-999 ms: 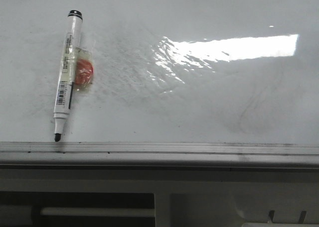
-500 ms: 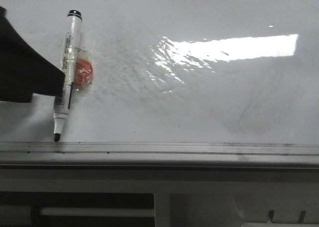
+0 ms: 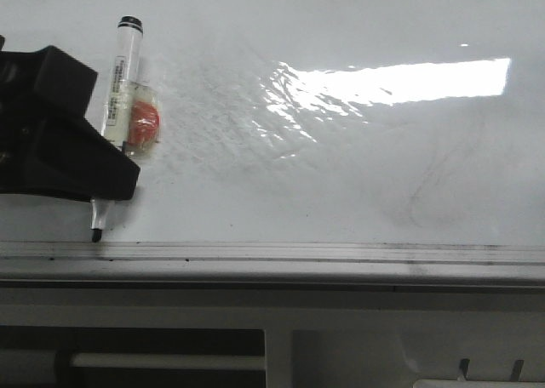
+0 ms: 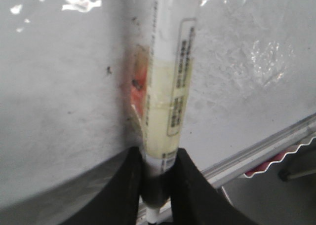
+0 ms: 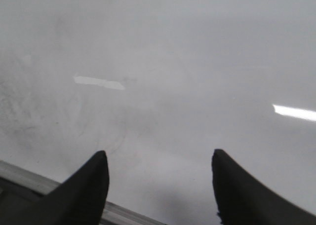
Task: Write number 8 on whiteboard
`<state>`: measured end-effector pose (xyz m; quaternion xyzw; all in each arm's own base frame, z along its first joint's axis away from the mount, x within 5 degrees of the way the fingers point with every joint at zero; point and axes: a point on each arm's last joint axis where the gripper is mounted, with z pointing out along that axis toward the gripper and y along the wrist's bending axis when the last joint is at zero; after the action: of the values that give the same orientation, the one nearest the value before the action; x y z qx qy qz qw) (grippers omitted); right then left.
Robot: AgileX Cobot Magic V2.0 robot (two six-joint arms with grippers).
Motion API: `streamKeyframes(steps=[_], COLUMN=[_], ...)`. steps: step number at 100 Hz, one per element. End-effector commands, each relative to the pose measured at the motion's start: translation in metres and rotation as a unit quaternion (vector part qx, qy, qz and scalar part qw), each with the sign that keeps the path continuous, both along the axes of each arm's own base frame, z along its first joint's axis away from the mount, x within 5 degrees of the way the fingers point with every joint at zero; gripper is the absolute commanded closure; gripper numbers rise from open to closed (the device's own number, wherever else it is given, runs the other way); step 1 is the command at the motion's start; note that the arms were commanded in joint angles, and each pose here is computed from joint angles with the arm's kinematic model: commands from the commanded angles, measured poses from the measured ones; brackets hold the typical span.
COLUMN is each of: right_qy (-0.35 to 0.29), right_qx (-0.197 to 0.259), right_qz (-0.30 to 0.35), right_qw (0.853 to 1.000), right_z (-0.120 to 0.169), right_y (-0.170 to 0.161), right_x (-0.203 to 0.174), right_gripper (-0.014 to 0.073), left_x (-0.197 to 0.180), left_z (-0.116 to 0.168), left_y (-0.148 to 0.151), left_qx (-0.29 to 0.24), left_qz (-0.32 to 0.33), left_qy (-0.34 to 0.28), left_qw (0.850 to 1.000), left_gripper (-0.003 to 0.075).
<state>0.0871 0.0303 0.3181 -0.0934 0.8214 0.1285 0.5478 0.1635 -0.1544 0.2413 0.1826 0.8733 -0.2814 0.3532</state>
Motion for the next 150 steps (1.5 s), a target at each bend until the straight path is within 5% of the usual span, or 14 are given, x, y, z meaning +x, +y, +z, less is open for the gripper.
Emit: streamKeyframes(steps=[1,11,25,43,53,71,113,122,139,150], right_qy=[-0.054,-0.044,-0.030,-0.029,-0.044,-0.055,-0.008,0.003,0.000,0.001], right_qx=[-0.005,-0.031,-0.076,-0.089,-0.091,-0.097,-0.071,-0.070,-0.063,-0.061], right_qz=[0.054,0.158,0.305,0.381,0.401,0.438,0.441,0.443,0.435,0.434], right_qw=[0.997,0.986,0.949,0.920,0.911,0.892,0.895,0.894,0.898,0.899], right_z=[0.024,0.030,0.028,0.020,0.019,0.014,-0.008,-0.012,-0.010,-0.010], right_y=[0.009,0.026,0.053,0.076,0.087,0.106,0.142,0.144,0.145,0.145], right_x=[0.001,0.001,0.004,0.014,0.017,0.019,0.034,0.036,0.037,0.037], right_gripper=[0.0198,0.0198,0.0198,0.0198,0.0198,0.0198,0.0203,0.0302,0.0669,0.0656], left_x=[-0.002,-0.015,-0.032,-0.048,-0.054,-0.056,-0.056,-0.056,-0.056,-0.057], left_z=[0.022,0.034,0.045,0.044,0.044,0.045,0.046,0.046,0.046,0.047], left_y=[-0.007,-0.017,-0.031,-0.040,-0.043,-0.045,-0.045,-0.046,-0.046,-0.046], left_qx=[-0.006,0.026,0.065,0.100,0.103,0.095,0.090,0.088,0.087,0.077], left_qz=[-0.040,-0.148,-0.279,-0.381,-0.404,-0.403,-0.402,-0.401,-0.402,-0.396], left_qy=[-0.047,-0.089,-0.156,-0.228,-0.245,-0.244,-0.244,-0.242,-0.241,-0.236], left_qw=[0.998,0.985,0.945,0.890,0.875,0.877,0.878,0.879,0.879,0.884], left_gripper=[0.0741,0.0741,0.0741,0.0741,0.0741,0.0741,0.0741,0.0741,0.0741,0.0733])
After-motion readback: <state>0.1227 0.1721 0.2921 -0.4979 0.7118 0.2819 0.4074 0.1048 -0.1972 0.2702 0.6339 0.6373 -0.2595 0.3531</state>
